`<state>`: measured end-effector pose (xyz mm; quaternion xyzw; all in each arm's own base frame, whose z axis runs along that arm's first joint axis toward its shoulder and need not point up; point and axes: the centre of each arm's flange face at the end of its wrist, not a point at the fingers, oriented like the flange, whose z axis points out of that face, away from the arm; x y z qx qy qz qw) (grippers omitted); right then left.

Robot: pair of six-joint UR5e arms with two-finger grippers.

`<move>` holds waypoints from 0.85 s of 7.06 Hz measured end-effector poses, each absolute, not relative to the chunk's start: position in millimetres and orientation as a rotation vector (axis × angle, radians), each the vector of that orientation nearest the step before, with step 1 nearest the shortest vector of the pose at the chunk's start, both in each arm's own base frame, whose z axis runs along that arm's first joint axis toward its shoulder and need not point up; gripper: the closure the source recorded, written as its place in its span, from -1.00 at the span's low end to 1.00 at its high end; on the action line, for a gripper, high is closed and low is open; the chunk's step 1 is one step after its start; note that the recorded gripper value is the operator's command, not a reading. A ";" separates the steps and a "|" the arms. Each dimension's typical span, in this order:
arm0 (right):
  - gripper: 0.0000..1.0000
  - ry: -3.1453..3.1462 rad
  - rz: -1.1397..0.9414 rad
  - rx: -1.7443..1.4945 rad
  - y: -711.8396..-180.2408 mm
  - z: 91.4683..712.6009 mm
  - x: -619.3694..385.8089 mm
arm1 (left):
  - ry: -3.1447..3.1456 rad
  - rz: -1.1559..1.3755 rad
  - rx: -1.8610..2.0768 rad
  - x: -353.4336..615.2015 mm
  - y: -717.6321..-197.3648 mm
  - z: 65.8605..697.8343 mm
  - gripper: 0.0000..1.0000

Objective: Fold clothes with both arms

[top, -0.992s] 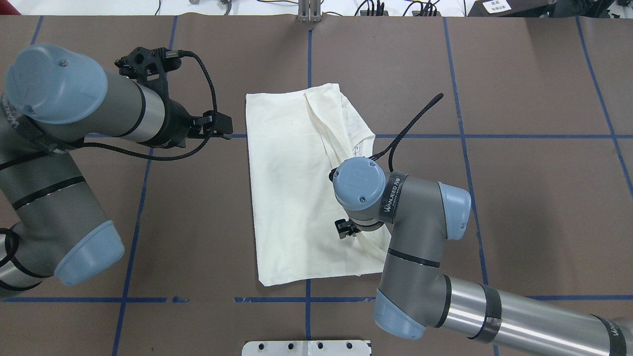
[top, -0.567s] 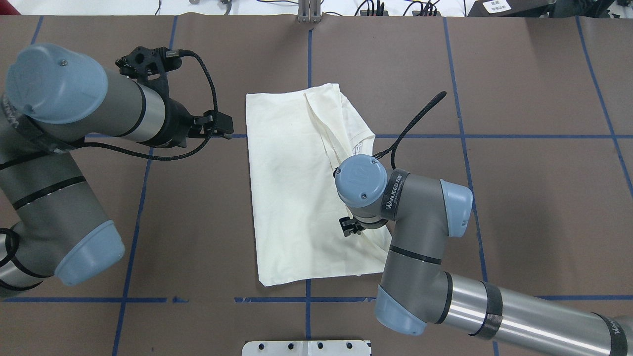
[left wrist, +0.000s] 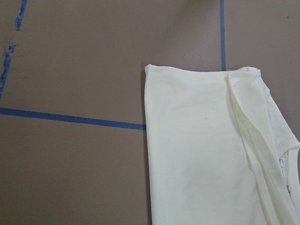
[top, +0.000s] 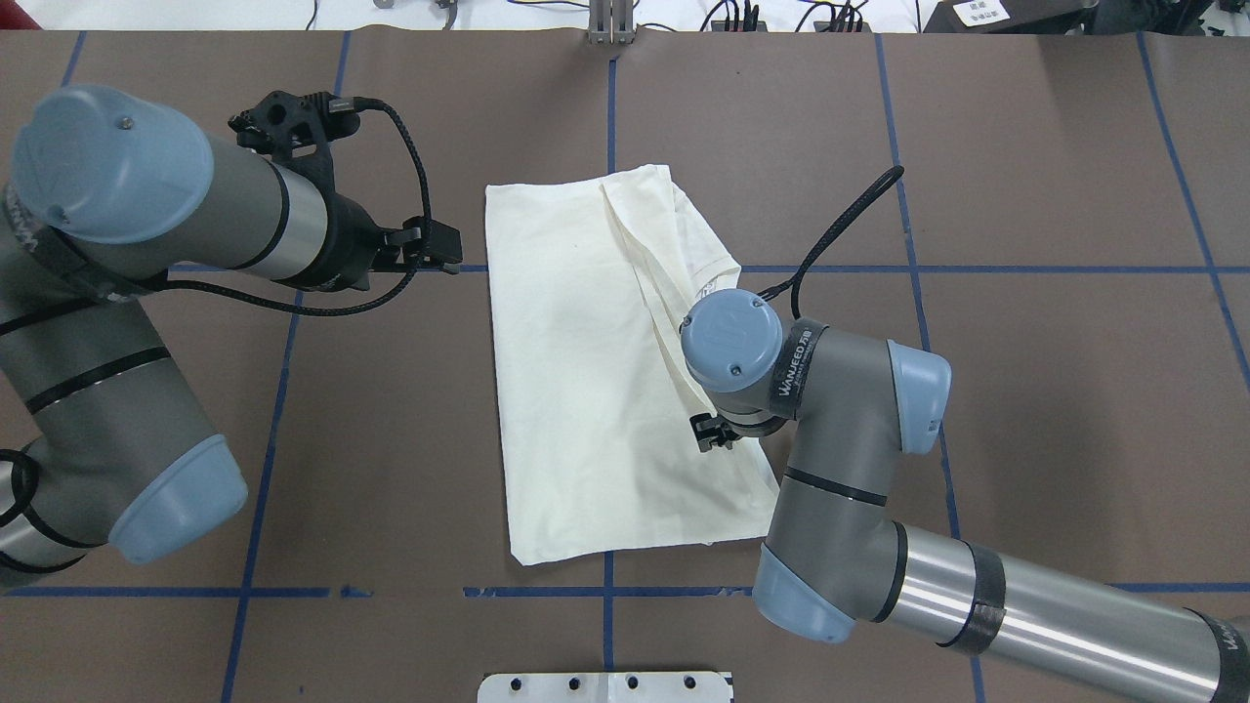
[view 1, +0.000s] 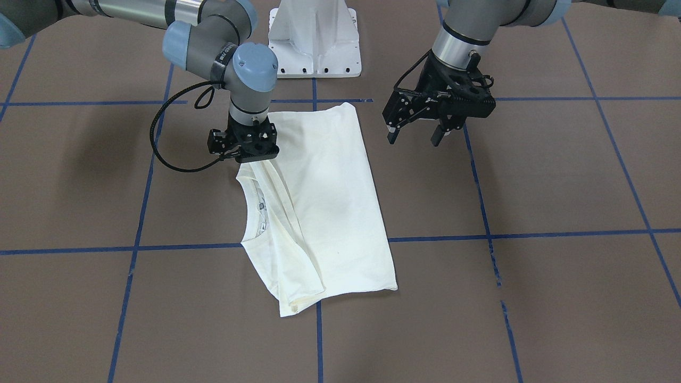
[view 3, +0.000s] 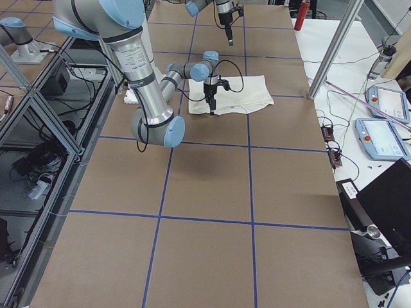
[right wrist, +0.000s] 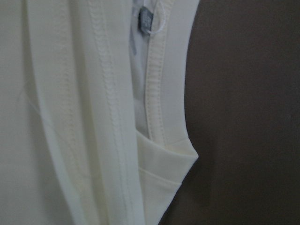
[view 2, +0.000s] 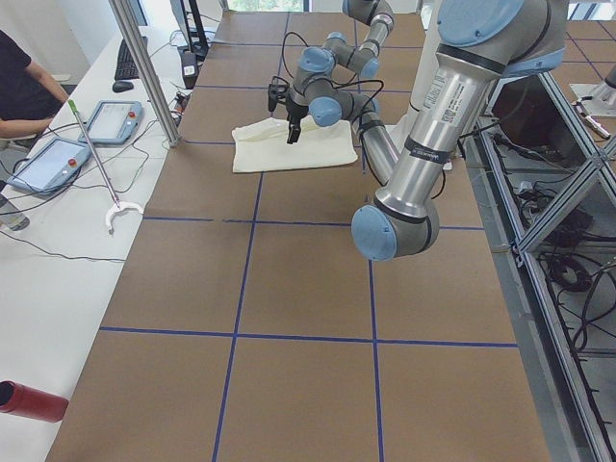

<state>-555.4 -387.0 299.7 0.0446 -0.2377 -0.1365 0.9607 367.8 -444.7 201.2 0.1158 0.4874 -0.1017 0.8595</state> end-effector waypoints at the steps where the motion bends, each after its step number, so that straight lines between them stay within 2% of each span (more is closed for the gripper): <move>1: -1.00 -0.485 -0.277 0.091 -386.7 298.8 -555.1 | 1.022 -0.213 0.243 368.2 -445.0 201.8 -1.00; 6: -1.00 -0.456 -0.252 0.107 -421.0 320.6 -517.1 | 1.023 -0.210 0.242 370.8 -445.0 200.5 -1.00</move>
